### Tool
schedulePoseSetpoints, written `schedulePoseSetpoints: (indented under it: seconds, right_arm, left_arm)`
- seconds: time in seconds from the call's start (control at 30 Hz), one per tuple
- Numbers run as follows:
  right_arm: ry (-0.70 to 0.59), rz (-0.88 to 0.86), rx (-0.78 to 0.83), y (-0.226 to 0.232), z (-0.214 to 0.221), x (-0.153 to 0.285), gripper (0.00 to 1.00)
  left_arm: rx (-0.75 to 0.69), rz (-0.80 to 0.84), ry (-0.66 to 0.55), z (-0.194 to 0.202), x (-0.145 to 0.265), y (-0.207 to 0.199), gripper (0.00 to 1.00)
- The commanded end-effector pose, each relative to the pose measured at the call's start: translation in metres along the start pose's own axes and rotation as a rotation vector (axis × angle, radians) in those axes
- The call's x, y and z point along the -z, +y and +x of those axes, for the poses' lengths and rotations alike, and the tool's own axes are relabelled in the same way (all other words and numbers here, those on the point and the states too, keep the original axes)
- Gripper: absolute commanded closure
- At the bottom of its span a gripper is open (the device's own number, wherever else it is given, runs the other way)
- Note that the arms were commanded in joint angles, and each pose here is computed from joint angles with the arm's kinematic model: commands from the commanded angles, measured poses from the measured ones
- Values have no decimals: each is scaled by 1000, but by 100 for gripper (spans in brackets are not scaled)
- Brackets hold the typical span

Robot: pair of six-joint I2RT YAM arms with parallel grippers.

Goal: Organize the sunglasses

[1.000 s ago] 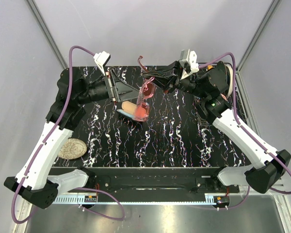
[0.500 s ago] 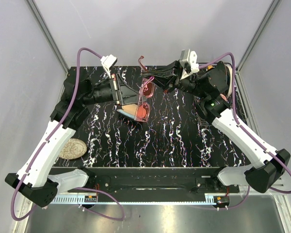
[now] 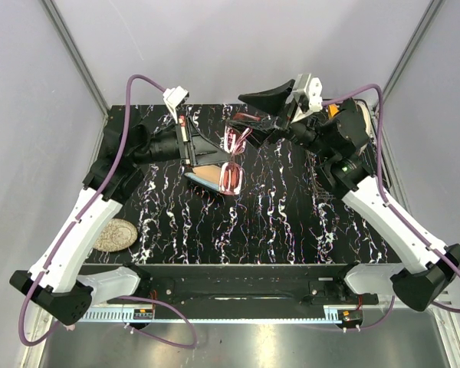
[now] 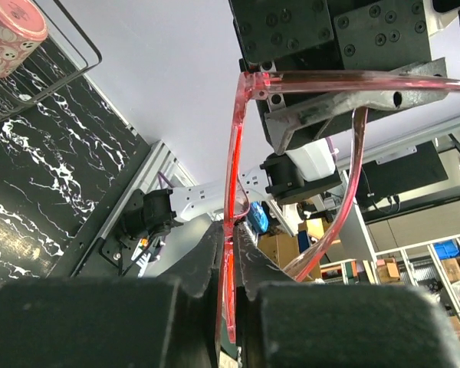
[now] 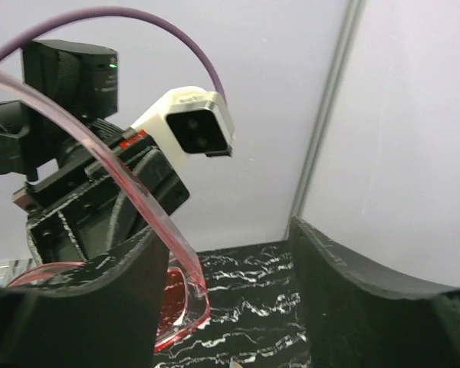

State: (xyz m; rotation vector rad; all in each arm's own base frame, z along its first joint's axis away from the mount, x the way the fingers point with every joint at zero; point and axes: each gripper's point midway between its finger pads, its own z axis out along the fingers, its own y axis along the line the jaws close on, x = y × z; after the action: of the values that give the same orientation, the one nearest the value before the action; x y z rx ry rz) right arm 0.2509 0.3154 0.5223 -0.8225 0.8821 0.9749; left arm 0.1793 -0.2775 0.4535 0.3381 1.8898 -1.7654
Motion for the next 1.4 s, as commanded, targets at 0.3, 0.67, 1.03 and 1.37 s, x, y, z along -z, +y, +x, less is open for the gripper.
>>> schedulePoseSetpoints:
  seconds: [0.3, 0.67, 1.03, 1.37]
  right_arm:
    - [51, 242, 151, -19, -51, 40, 17]
    - [40, 176, 19, 2, -65, 40, 53]
    - [88, -141, -210, 43, -25, 10, 100]
    - [88, -57, -289, 19, 12, -6, 100]
  left_arm:
    - [-198, 64, 21, 2, 16, -14, 100]
    - [-116, -54, -85, -34, 16, 22, 100]
    - [-127, -39, -119, -40, 17, 12, 100]
    - [-178, 78, -83, -27, 25, -17, 100]
